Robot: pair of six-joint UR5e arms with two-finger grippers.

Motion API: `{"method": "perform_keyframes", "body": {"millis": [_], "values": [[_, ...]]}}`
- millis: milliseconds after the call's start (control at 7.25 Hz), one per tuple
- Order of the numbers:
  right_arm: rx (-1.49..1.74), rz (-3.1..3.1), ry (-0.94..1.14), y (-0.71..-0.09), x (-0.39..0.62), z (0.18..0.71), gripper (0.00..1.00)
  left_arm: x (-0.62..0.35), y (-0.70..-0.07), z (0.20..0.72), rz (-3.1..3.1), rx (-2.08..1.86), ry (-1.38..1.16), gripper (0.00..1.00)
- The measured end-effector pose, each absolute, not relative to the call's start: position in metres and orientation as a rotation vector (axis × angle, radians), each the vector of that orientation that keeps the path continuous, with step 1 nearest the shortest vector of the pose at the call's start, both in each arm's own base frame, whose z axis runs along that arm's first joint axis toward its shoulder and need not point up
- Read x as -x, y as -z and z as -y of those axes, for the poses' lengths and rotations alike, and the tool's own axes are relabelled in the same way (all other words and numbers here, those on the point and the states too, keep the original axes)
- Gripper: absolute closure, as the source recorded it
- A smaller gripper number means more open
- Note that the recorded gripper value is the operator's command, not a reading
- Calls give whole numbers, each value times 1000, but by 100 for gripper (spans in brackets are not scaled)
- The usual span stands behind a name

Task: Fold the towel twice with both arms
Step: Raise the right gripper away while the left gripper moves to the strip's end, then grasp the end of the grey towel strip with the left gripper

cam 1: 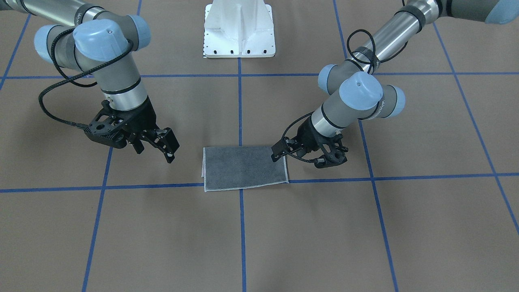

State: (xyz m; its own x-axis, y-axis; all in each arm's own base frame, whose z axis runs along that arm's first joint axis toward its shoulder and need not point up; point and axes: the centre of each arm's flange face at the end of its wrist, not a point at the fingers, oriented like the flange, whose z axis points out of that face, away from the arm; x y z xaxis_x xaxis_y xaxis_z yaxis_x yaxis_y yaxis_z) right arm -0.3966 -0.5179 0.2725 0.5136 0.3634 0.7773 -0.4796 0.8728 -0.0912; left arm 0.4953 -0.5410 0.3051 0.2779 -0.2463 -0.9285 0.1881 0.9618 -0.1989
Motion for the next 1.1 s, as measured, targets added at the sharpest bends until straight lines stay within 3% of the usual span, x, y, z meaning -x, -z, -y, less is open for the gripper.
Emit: {"method": "perform_keyframes", "body": {"millis": [276,414,689,1103], "values": [[-136,913,-448,-274,382,514,1,-504,-316,527,-1263,61,270,1],[-134,917,-431,-275,378,513,1,-512,-317,520,-1261,62,263,10],[-135,919,-423,-275,375,512,1,-523,-320,511,-1255,56,262,35],[-136,919,-422,-275,374,512,1,-526,-324,509,-1250,59,261,37]]}}
